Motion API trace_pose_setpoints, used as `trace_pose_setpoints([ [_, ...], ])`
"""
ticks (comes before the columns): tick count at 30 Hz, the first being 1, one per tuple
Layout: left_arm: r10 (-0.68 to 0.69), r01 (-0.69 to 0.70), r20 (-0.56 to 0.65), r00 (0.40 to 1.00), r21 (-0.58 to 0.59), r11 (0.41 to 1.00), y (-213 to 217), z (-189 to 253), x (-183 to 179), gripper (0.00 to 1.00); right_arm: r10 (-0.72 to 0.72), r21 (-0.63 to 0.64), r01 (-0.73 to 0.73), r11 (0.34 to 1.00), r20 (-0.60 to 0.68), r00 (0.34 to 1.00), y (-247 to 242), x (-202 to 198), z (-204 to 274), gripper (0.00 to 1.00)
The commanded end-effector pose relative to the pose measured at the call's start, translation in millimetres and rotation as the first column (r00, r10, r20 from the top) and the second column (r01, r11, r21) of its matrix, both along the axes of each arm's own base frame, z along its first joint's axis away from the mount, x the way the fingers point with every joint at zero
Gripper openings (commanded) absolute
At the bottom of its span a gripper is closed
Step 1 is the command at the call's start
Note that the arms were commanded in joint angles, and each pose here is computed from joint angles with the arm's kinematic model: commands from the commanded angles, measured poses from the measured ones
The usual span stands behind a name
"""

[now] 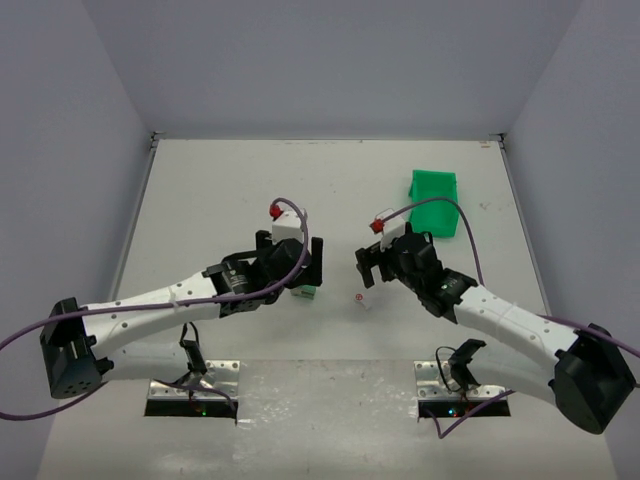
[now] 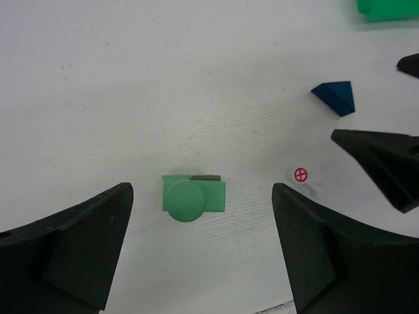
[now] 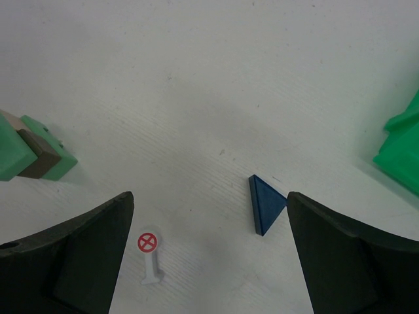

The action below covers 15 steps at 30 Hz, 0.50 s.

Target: Build the wood block tower

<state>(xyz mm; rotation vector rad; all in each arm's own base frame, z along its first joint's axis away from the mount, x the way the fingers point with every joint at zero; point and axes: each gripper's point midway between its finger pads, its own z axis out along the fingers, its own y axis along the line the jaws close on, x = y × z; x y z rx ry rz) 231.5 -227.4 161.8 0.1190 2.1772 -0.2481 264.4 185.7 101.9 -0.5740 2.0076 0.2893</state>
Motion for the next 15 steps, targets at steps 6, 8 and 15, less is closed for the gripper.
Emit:
trace_pose_setpoints([
  [6,0.073,0.003,0.241,0.968,-0.299,0.954,3,107,8,1.0,0.09,-0.069,-0.105,0.992,-0.193,0.977,19,-7,-7,0.99],
  [8,0.138,-0.053,0.256,0.957,-0.313,0.948,20,112,9,1.0,0.084,-0.109,-0.112,0.988,-0.235,0.968,20,-11,-15,0.99],
  [15,0.258,-0.169,0.246,0.934,-0.334,0.927,55,98,12,1.0,0.136,-0.199,-0.21,0.957,-0.332,0.934,35,-34,-46,0.99],
])
